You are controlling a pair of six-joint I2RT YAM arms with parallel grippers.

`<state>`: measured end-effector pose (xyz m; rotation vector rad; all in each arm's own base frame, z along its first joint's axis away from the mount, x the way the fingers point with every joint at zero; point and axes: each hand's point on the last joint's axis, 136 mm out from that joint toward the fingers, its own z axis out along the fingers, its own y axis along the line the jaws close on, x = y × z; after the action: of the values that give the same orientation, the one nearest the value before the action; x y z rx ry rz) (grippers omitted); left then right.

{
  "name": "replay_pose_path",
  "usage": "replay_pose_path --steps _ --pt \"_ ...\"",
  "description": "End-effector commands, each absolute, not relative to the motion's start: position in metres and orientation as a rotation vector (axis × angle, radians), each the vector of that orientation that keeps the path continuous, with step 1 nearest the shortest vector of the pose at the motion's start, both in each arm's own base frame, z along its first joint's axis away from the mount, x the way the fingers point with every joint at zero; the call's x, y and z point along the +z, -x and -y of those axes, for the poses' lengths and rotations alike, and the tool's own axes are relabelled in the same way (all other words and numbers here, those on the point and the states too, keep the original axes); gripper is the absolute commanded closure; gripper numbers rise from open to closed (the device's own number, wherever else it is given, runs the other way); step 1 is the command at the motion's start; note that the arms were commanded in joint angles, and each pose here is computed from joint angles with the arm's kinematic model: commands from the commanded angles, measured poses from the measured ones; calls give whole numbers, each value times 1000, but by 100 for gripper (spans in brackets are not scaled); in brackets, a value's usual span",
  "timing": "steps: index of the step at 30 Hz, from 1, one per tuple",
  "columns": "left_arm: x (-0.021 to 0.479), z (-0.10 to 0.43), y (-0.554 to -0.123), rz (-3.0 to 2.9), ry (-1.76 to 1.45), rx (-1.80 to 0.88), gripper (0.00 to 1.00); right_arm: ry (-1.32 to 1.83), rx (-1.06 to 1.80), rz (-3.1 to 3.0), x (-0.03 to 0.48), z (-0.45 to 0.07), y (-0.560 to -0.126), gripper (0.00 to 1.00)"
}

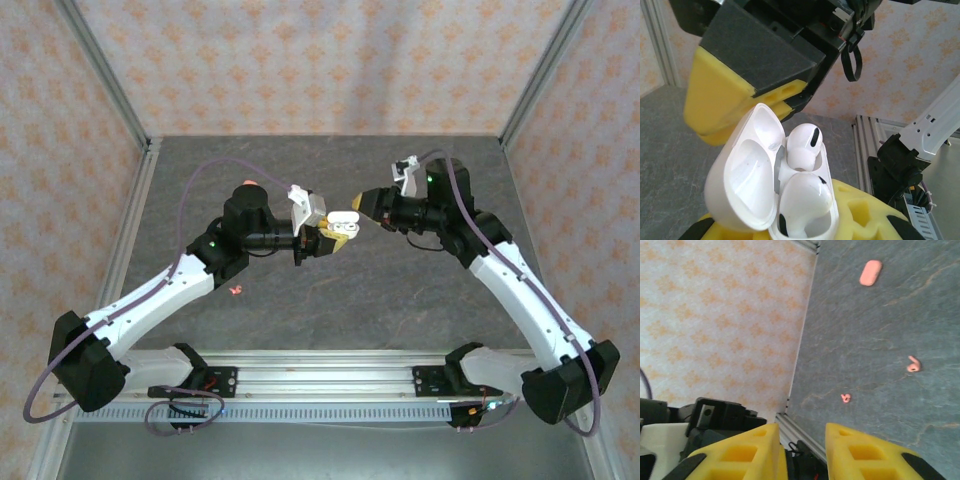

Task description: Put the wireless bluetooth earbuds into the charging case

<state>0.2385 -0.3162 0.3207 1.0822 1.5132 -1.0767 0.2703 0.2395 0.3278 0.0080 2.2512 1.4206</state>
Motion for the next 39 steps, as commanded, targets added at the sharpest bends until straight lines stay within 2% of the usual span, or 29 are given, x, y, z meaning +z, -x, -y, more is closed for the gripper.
replay_pose_path --steps 1,9,23,29,33,39 --pt "355 318 -231 -1388 -1100 -1089 100 81 1576 -2182 346 -254 -266 69" --pt "356 320 -237 -1405 -1056 -1117 100 172 1775 -2076 374 -261 -243 68" --pt "353 323 -246 -1439 -1040 -1154 100 246 1849 -2009 406 -262 -216 68" --pt "354 323 -247 -1450 -1026 -1169 100 246 1719 -2072 391 -255 -217 68" --pt "358 322 -246 -1457 -1009 -1191 100 237 1531 -2105 381 -244 -225 67" --pt "365 319 -249 -1495 -951 -1228 100 226 1454 -2113 371 -239 -229 60"
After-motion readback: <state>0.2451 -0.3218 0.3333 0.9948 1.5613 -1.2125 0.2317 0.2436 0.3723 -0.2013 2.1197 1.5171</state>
